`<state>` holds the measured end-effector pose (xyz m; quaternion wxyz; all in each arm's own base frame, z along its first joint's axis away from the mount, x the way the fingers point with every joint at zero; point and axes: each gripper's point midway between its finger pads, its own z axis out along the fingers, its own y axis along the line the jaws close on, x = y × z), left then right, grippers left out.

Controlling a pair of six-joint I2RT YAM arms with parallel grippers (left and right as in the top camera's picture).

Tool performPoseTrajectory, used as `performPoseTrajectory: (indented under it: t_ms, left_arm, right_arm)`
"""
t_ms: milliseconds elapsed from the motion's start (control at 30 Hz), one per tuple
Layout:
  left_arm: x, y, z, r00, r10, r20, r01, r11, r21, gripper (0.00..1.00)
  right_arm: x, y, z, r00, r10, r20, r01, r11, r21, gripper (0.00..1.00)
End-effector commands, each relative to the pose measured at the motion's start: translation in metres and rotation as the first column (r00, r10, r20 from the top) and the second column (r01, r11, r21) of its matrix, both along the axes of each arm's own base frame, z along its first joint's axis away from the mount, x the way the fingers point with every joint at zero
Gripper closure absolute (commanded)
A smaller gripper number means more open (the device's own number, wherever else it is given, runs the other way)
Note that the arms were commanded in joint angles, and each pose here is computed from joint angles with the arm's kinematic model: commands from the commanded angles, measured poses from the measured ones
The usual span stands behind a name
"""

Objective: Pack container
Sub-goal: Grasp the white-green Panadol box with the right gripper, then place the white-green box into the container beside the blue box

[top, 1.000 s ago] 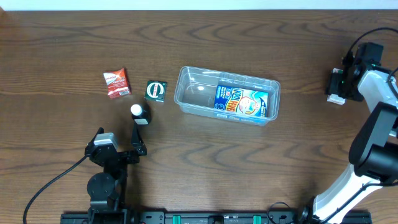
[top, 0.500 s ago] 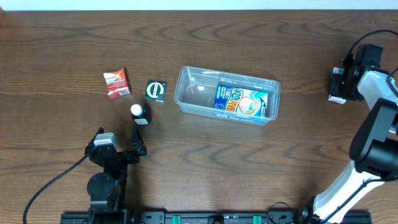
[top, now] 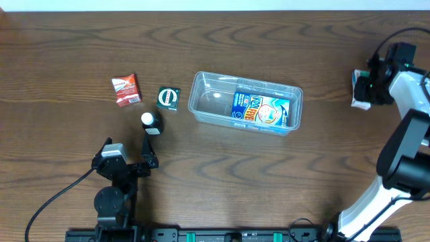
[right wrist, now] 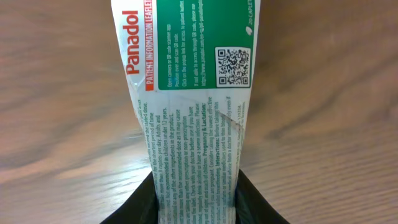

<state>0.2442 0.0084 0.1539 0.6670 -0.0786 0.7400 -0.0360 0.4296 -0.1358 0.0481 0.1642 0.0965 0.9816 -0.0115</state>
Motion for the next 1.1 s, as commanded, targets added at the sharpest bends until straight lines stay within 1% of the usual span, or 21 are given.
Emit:
performPoseTrajectory:
  t_ms: [0, 100, 200, 300, 400, 533, 567, 667, 733, 833, 867, 933, 967, 1067]
  left_arm:
    - [-0.001, 0.003, -0.018, 0.999, 0.015, -0.052, -0.014, 1.000, 0.018, 0.02]
    - [-0.001, 0.003, -0.018, 0.999, 0.015, -0.052, -0.014, 1.000, 0.019, 0.02]
    - [-0.001, 0.003, -0.018, 0.999, 0.015, -0.052, -0.014, 1.000, 0.018, 0.02]
    - [-0.001, 0.003, -0.018, 0.999, 0.015, -0.052, -0.014, 1.000, 0.018, 0.02]
    - [-0.001, 0.003, -0.018, 0.999, 0.015, -0.052, -0.014, 1.000, 0.018, 0.02]
    - [-0.001, 0.003, -0.018, 0.999, 0.015, -0.052, -0.014, 1.000, 0.018, 0.02]
    - [-0.001, 0.003, -0.018, 0.999, 0.015, -0.052, -0.014, 1.000, 0.018, 0.02]
    - [-0.001, 0.003, -0.018, 0.999, 0.015, -0.052, -0.014, 1.000, 0.018, 0.02]
    - [-0.001, 0.003, -0.018, 0.999, 0.015, -0.052, -0.014, 1.000, 0.018, 0.02]
    - [-0.001, 0.003, -0.018, 0.999, 0.015, -0.052, -0.014, 1.000, 0.018, 0.02]
    - [-0.001, 0.003, -0.018, 0.999, 0.015, -0.052, -0.014, 1.000, 0.018, 0.02]
    - [-0.001, 0.003, -0.018, 0.999, 0.015, -0.052, -0.014, 1.000, 0.018, 0.02]
    - [-0.001, 0.003, -0.018, 0.999, 0.015, -0.052, -0.014, 1.000, 0.018, 0.02]
    - [-0.001, 0.003, -0.018, 0.999, 0.015, -0.052, -0.014, 1.000, 0.018, 0.02]
  right_arm:
    - [0.031, 0.051, 0.090, 0.941, 0.259, 0.218, -0.263, 0.965, -0.014, 0.79]
    - [0.029, 0.095, 0.129, 0.849, 0.448, 0.279, -0.448, 0.891, -0.067, 0.79]
    - [0.017, 0.144, 0.162, 0.728, 0.621, 0.291, -0.602, 0.782, -0.162, 0.81]
    - [-0.002, 0.199, 0.181, 0.602, 0.744, 0.290, -0.719, 0.663, -0.209, 0.87]
    - [-0.025, 0.242, 0.183, 0.513, 0.817, 0.263, -0.799, 0.567, -0.202, 0.86]
    - [-0.054, 0.278, 0.164, 0.447, 0.880, 0.158, -0.866, 0.470, -0.170, 0.85]
    - [-0.060, 0.283, 0.159, 0.433, 0.890, 0.140, -0.877, 0.452, -0.162, 0.84]
    - [-0.079, 0.297, 0.143, 0.361, 0.929, 0.084, -0.920, 0.370, -0.132, 0.81]
    - [-0.087, 0.302, 0.134, 0.332, 0.941, 0.060, -0.934, 0.337, -0.117, 0.81]
    - [-0.089, 0.299, 0.124, 0.327, 0.944, 0.034, -0.937, 0.329, -0.119, 0.82]
    - [-0.088, 0.298, 0.121, 0.326, 0.945, 0.031, -0.937, 0.328, -0.121, 0.84]
    - [-0.088, 0.296, 0.116, 0.306, 0.952, 0.023, -0.943, 0.306, -0.128, 0.87]
    - [-0.087, 0.295, 0.113, 0.298, 0.954, 0.021, -0.945, 0.298, -0.133, 0.87]
    - [-0.085, 0.292, 0.104, 0.295, 0.955, 0.021, -0.945, 0.295, -0.141, 0.83]
